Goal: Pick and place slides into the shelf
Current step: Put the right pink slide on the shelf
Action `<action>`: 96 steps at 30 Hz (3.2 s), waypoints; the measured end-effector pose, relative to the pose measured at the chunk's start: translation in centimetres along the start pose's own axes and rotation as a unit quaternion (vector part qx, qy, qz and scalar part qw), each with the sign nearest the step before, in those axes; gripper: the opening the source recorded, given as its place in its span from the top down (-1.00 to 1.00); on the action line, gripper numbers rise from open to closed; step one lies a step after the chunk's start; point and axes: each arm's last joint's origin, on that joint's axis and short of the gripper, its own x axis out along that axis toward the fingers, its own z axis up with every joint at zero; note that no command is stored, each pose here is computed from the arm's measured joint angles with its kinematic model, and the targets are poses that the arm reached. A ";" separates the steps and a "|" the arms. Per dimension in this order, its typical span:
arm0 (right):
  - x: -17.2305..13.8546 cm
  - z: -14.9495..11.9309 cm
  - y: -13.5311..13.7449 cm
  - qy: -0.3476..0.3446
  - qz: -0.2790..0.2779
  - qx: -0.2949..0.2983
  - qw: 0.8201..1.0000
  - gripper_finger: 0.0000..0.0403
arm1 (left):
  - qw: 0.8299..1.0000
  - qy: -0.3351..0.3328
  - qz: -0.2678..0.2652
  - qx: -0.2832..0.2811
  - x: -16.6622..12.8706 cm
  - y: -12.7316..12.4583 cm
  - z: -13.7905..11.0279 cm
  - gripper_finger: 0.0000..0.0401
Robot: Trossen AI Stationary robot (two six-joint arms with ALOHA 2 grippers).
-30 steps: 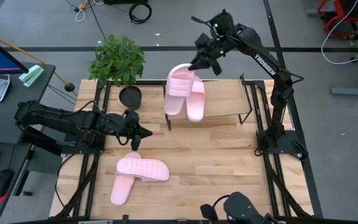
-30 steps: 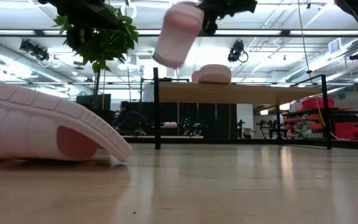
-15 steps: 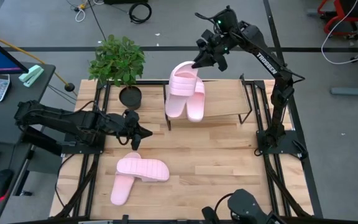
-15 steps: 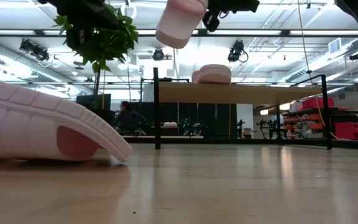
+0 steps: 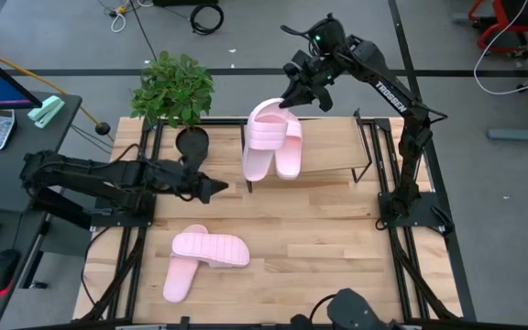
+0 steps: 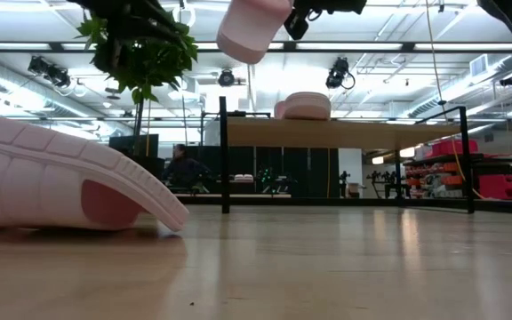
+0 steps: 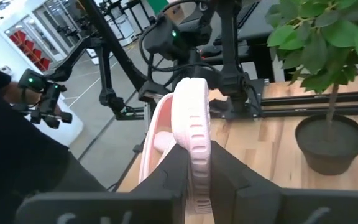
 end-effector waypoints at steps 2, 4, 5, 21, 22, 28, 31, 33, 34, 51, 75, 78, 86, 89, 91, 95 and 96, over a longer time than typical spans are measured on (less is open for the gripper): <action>-0.2 0.0 -0.1 0.000 -0.007 -0.006 1.000 0.80 | 1.000 -0.011 -0.001 0.010 0.1 0.0 0.3 0.75; -0.5 0.0 -0.3 0.000 -0.018 -0.010 1.000 0.80 | 1.000 -0.018 -0.002 0.014 0.1 0.0 0.5 0.74; -0.7 -0.1 -0.4 0.000 -0.023 -0.009 1.000 0.80 | 1.000 -0.018 0.000 0.014 0.1 0.1 0.5 0.74; 2.1 -0.2 0.9 0.023 0.009 -0.014 1.000 0.80 | 0.996 -0.090 0.023 0.018 0.3 0.5 2.1 0.54; 2.3 -0.2 1.0 0.027 0.004 -0.018 0.999 0.80 | 0.995 -0.098 0.012 0.020 0.3 0.3 2.3 0.50; 3.2 0.0 1.3 0.031 -0.007 -0.036 0.999 0.80 | 0.989 -0.128 -0.045 0.050 0.0 -0.8 3.0 0.26; 3.3 0.2 1.3 0.027 -0.011 -0.037 0.999 0.80 | 0.989 -0.123 -0.050 0.065 0.1 -0.8 3.0 0.13; 3.3 0.4 1.2 0.022 -0.013 -0.038 0.999 0.80 | 0.989 -0.119 -0.045 0.077 0.4 -0.8 2.8 0.04; 3.3 0.5 1.2 0.018 -0.014 -0.040 0.999 0.80 | 0.989 -0.115 -0.041 0.082 0.5 -0.7 2.7 0.00; 3.9 1.3 1.6 -0.002 0.011 -0.023 1.000 0.80 | 0.986 -0.095 0.003 0.137 2.6 -0.1 1.9 -0.31; 5.4 1.7 2.4 -0.003 -0.003 -0.043 0.999 0.28 | 0.986 -0.102 0.009 0.128 2.6 0.0 2.0 0.61; 5.4 1.7 2.3 -0.003 -0.013 -0.049 0.999 0.10 | 0.987 -0.104 0.009 0.123 2.6 0.0 2.0 0.61; 3.4 3.2 4.8 -0.029 -0.085 -0.140 0.986 -0.21 | 0.990 -0.115 -0.008 0.076 2.6 -0.3 2.2 0.61; 2.1 3.8 6.2 -0.036 -0.157 -0.177 0.971 -0.28 | 0.991 -0.131 -0.036 0.023 2.5 -0.7 2.6 0.61; 1.4 4.2 7.2 -0.039 -0.210 -0.192 0.958 -0.30 | 0.988 -0.143 -0.056 -0.027 2.4 -0.9 2.9 0.61; -0.3 4.6 9.4 -0.049 -0.272 -0.204 0.939 -0.31 | 0.981 -0.154 -0.062 -0.103 2.5 -0.6 3.5 0.61; -0.6 4.6 9.9 -0.050 -0.278 -0.205 0.937 -0.31 | 0.979 -0.156 -0.061 -0.116 2.7 -0.5 3.5 0.61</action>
